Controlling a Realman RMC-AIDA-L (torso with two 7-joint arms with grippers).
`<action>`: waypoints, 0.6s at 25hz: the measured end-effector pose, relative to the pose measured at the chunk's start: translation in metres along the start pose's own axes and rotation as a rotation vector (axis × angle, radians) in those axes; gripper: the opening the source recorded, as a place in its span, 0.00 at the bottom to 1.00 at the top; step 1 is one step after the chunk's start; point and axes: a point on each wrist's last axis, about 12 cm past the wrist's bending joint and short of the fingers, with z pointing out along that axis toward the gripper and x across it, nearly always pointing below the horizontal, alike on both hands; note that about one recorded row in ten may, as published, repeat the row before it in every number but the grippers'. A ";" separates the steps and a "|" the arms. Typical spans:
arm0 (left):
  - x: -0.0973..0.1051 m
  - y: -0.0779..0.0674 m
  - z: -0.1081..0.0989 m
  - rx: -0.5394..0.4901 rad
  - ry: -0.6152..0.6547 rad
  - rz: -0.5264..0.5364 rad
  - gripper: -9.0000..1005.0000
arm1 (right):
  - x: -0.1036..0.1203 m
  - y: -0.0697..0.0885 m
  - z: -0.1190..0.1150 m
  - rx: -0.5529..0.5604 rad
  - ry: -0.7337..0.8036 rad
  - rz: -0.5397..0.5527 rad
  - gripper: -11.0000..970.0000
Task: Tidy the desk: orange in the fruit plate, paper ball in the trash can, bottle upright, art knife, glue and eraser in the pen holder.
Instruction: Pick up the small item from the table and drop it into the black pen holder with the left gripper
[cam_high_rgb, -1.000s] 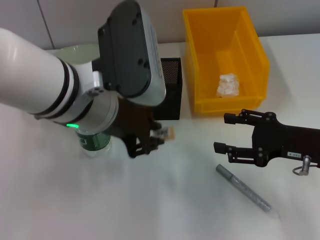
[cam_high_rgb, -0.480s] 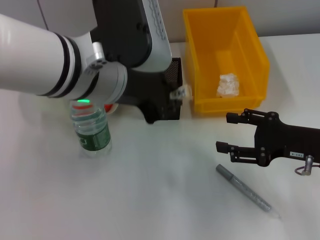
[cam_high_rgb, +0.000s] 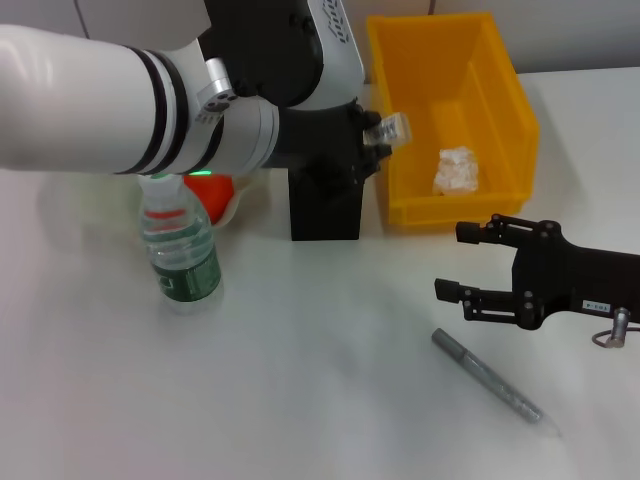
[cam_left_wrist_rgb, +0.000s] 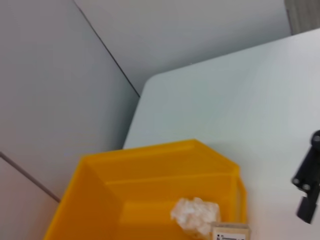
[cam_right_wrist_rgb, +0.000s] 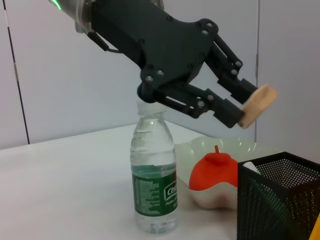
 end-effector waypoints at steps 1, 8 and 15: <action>0.000 0.001 0.001 -0.009 -0.005 -0.003 0.26 | 0.000 0.000 0.000 0.001 0.000 0.000 0.79; 0.005 0.006 0.013 -0.060 -0.024 -0.025 0.26 | -0.001 0.000 0.000 0.002 0.000 0.001 0.79; 0.013 0.011 0.026 -0.111 -0.031 -0.028 0.26 | -0.001 -0.001 0.000 0.004 0.000 0.002 0.79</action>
